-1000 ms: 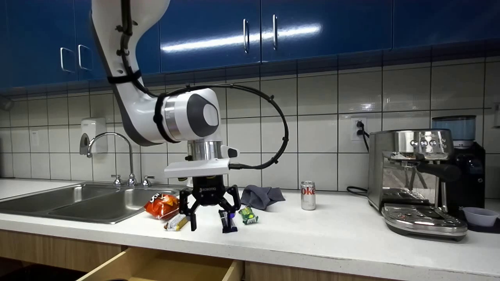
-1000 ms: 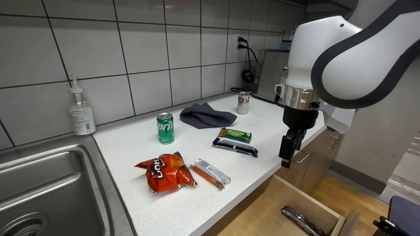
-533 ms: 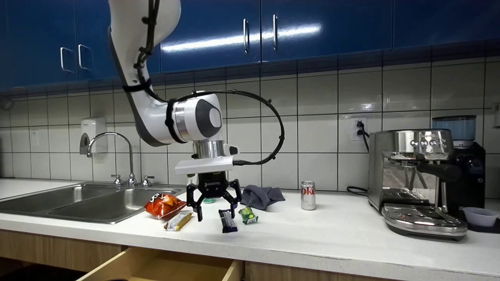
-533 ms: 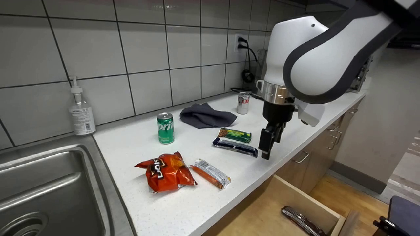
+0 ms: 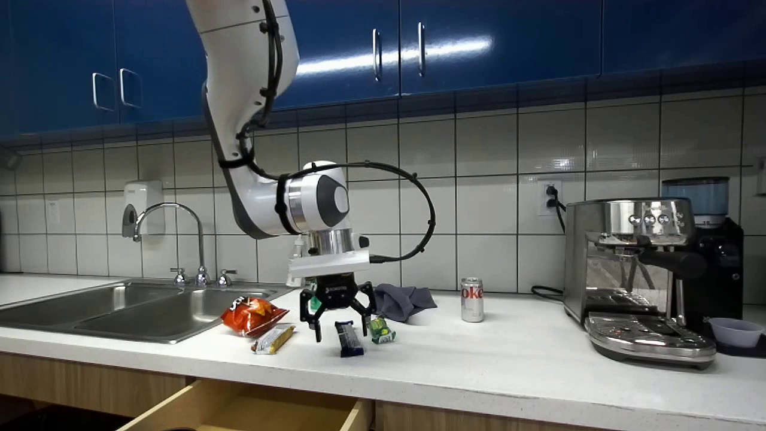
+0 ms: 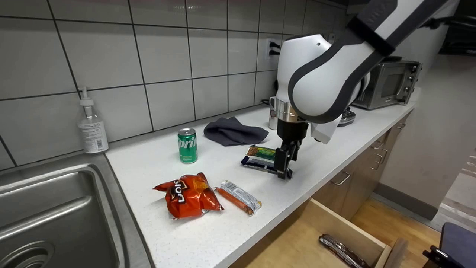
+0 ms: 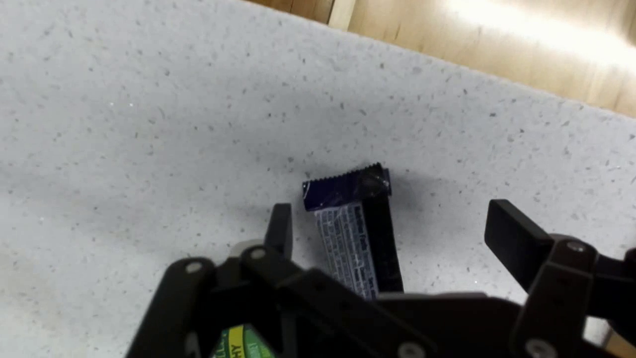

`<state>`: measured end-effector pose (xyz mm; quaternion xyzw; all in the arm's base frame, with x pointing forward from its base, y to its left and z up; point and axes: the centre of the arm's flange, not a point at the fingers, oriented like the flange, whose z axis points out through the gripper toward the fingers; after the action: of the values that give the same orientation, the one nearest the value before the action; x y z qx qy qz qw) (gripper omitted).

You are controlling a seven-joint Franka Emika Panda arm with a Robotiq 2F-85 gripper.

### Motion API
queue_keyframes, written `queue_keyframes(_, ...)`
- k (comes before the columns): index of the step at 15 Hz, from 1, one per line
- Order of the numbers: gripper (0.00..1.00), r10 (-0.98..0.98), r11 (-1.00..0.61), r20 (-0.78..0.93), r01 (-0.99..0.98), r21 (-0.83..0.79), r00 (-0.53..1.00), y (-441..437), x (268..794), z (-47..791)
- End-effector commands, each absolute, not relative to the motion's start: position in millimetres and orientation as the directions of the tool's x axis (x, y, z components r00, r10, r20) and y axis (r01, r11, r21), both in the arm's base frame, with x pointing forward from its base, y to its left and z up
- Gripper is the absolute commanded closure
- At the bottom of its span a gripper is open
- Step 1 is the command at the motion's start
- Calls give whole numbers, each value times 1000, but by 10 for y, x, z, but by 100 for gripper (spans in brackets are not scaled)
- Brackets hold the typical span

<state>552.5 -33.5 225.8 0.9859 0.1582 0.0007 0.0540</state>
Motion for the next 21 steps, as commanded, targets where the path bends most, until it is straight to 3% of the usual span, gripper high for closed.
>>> queue_keyframes(1, 0, 365, -922, -51, 368, 117, 930, -336, 5877, 2149)
queue_keyframes(12, 0, 386, -914, -54, 390, 114, 921, -236, 6182, 2032)
queue_keyframes(13, 25, 385, -915, -52, 388, 111, 922, -235, 6189, 2030)
queue_keyframes(14, 26, 384, -915, -52, 387, 111, 922, -234, 6196, 2031)
queue_keyframes(21, 81, 390, -912, -34, 392, 121, 920, -180, 6215, 2108)
